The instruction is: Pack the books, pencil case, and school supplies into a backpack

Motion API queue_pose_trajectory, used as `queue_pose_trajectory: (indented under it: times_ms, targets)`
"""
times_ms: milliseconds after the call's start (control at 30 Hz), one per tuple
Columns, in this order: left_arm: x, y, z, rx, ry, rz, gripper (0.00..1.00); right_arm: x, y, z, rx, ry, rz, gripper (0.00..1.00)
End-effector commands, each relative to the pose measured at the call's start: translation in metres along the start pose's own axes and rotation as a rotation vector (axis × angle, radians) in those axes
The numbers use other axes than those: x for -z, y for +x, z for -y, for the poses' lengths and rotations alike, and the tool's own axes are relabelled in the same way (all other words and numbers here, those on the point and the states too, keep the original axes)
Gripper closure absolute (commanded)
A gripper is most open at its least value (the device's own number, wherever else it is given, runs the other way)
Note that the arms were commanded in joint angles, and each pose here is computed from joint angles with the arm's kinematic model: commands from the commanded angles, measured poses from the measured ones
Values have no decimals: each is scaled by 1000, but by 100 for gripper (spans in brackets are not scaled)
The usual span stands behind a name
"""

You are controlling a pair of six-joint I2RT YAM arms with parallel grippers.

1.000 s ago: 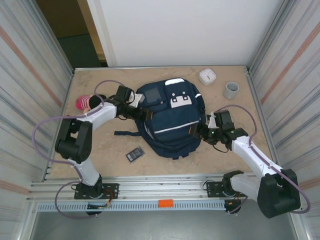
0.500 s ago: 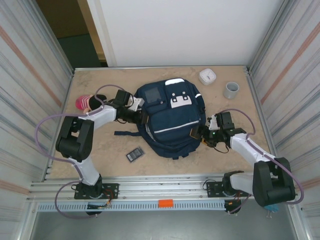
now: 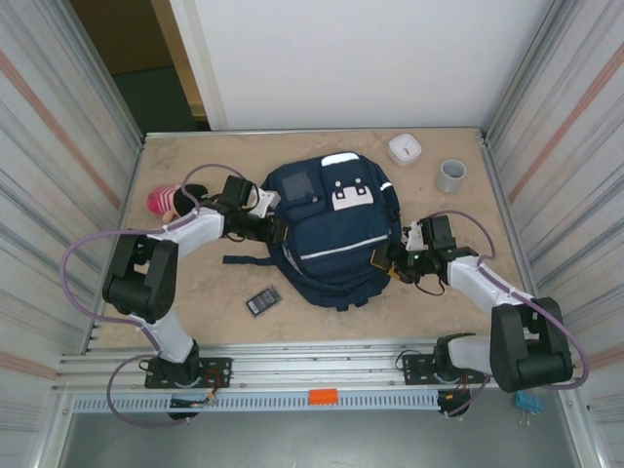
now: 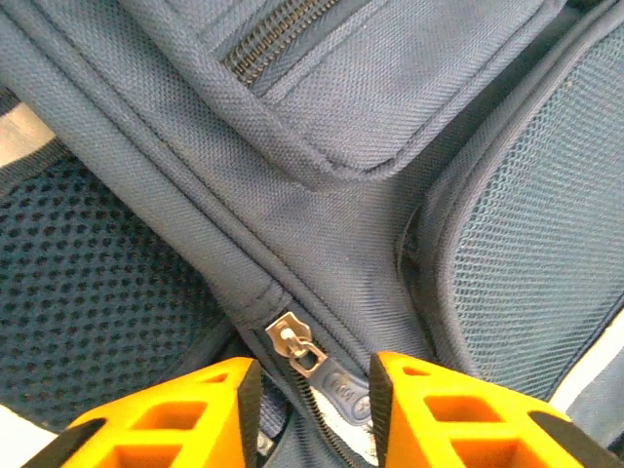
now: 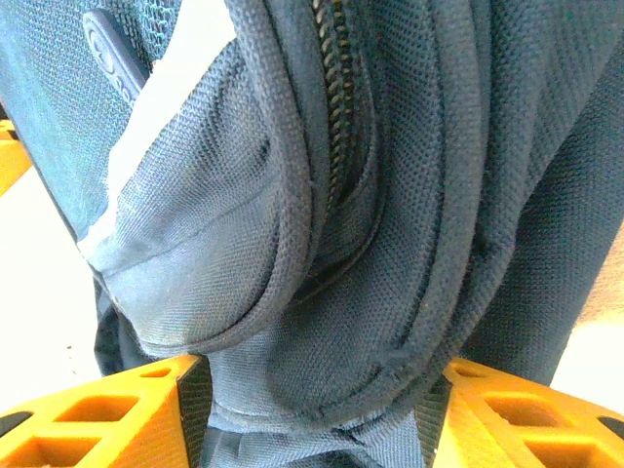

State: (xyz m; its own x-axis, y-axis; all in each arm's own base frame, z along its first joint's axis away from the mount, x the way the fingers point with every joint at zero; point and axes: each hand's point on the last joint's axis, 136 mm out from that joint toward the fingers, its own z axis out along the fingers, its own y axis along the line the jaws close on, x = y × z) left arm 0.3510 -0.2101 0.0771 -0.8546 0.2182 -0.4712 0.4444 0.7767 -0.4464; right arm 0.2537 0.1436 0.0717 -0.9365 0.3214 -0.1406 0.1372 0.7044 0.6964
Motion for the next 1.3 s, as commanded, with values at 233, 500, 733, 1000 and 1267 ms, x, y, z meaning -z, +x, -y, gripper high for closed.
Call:
queue_pose_trajectory:
  times_ms: [233, 500, 733, 1000, 1267]
  targets:
    - [-10, 7, 4, -7, -25, -26, 52, 6, -17, -11, 26, -22, 53, 41]
    - [-20, 8, 1, 36, -47, -48, 79, 6, -16, -10, 26, -21, 54, 41]
    - [-7, 9, 16, 62, -2, -41, 87, 4, -16, -3, 12, -1, 80, 42]
    - [1, 13, 31, 103, 68, -52, 90, 1, -19, 0, -4, 4, 108, 50]
    - [-4, 19, 47, 236, 199, -18, 92, -6, -20, -16, 12, -28, 156, 54]
